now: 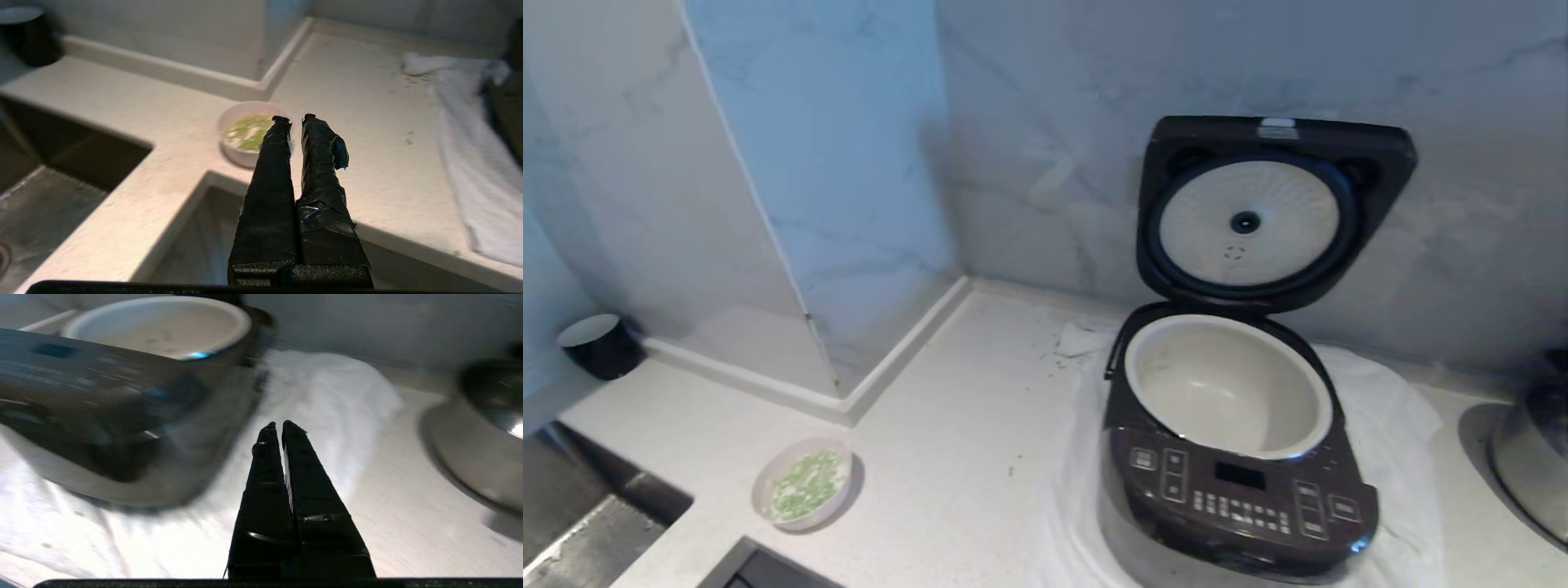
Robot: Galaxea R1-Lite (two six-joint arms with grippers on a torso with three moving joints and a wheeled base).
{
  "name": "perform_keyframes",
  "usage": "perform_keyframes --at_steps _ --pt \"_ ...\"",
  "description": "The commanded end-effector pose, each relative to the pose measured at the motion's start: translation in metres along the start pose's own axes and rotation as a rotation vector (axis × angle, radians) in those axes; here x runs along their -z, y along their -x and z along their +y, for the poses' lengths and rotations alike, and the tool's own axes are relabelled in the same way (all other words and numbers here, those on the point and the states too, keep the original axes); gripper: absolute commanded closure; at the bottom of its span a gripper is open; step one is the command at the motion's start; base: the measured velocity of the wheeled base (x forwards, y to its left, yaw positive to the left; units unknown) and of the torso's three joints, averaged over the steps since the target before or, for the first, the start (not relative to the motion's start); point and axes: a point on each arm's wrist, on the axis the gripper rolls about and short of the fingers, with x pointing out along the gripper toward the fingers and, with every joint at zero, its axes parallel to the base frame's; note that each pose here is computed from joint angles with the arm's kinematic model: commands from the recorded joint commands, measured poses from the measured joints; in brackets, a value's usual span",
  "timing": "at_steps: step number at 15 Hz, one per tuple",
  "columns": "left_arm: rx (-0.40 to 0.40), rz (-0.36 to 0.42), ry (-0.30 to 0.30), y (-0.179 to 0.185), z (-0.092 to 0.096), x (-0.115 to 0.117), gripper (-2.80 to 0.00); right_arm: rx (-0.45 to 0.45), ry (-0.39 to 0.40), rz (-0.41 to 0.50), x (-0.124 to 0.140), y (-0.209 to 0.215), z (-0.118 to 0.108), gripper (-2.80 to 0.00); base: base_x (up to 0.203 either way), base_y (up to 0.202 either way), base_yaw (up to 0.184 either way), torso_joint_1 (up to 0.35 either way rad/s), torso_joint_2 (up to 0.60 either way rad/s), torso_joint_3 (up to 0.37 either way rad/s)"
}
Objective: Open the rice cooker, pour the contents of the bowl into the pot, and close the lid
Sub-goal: Pick up the bowl on the table
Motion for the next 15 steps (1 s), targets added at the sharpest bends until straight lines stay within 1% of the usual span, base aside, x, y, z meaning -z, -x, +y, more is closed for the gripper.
perform_keyframes --at_steps 1,4,6,15 --pt "-0.001 0.002 0.0 -0.0002 0.0 0.0003 0.0 0.0 0.0 0.001 0.0001 0.0 0.0 0.0 -0.004 0.02 -0.159 0.01 0.0 -0.001" --pt "0.0 0.002 0.0 -0.0002 0.0 0.0003 0.0 0.0 -0.001 0.0 -0.0001 -0.0001 0.0 0.0 -0.001 0.005 -0.184 0.0 0.01 0.007" --pt "-0.001 0.002 0.0 -0.0002 0.0 0.0003 0.0 0.0 -0.001 0.0 -0.0001 -0.0001 0.0 0.0 0.001 0.002 -0.104 0.002 0.0 0.005" --pt "-0.001 0.002 0.0 -0.0002 0.0 0.0003 0.0 0.0 -0.001 0.0 -0.0001 -0.0001 0.0 0.0 0.0 0.0 -0.006 0.0 0.0 0.0"
